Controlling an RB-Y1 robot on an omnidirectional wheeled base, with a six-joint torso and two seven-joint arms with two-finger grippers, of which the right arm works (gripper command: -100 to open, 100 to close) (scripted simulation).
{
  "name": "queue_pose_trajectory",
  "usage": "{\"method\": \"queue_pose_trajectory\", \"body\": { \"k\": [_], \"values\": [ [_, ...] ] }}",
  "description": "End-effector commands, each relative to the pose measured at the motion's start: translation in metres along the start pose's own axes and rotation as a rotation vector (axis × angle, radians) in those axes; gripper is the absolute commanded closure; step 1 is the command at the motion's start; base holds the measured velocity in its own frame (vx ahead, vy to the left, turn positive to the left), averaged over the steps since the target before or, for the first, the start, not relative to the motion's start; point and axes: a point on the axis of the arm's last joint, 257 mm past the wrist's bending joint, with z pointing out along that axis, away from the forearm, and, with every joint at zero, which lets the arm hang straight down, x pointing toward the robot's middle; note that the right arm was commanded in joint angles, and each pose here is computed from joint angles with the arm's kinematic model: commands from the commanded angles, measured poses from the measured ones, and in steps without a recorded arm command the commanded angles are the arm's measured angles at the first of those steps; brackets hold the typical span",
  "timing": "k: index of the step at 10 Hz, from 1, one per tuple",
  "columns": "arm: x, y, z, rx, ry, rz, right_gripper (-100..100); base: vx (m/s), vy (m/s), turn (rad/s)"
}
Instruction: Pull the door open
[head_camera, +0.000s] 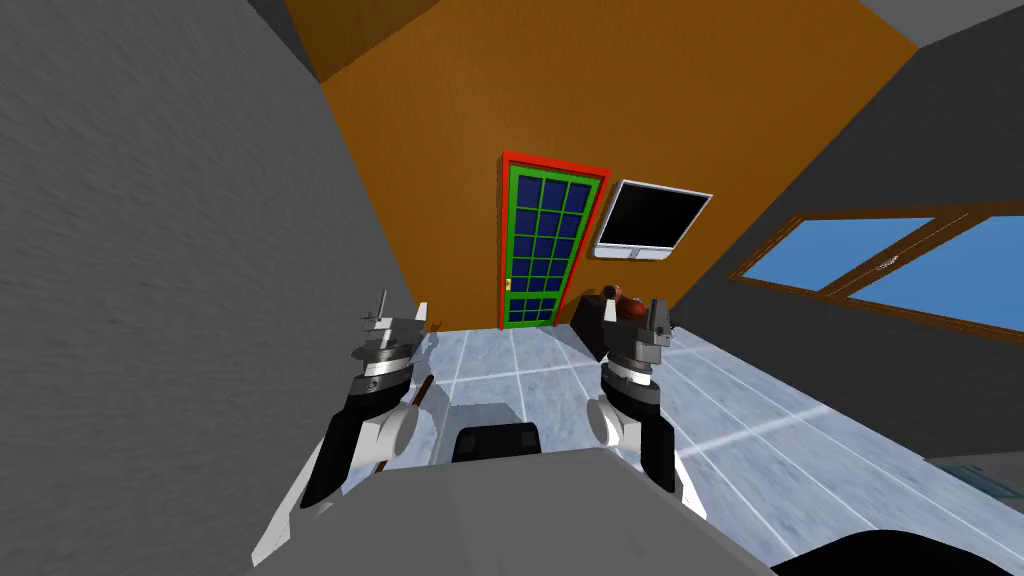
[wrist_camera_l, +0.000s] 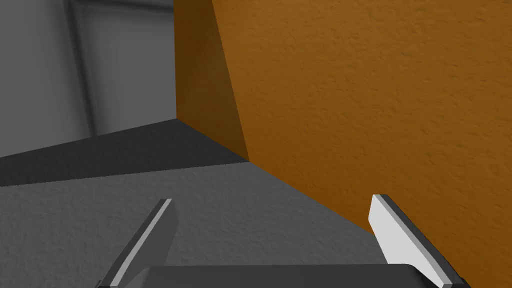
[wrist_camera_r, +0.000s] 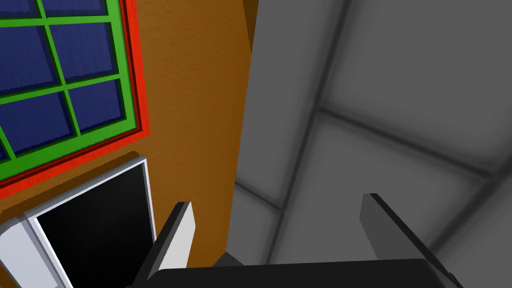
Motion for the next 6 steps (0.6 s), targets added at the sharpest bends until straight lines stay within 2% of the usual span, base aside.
{"method": "queue_pose_trajectory", "body": {
  "k": [1, 4, 6],
  "values": [
    [-0.003, -0.01, -0.0042, 0.018, -0.006, 0.039, -100, 0.048, 0.003, 0.129],
    [-0.01, -0.035, -0.0157, 0.062, -0.027, 0.137, -100, 0.11, 0.0, 0.182],
    [-0.014, -0.046, -0.0213, 0.081, -0.039, 0.179, -100, 0.096, -0.004, 0.134]
  ]
}}
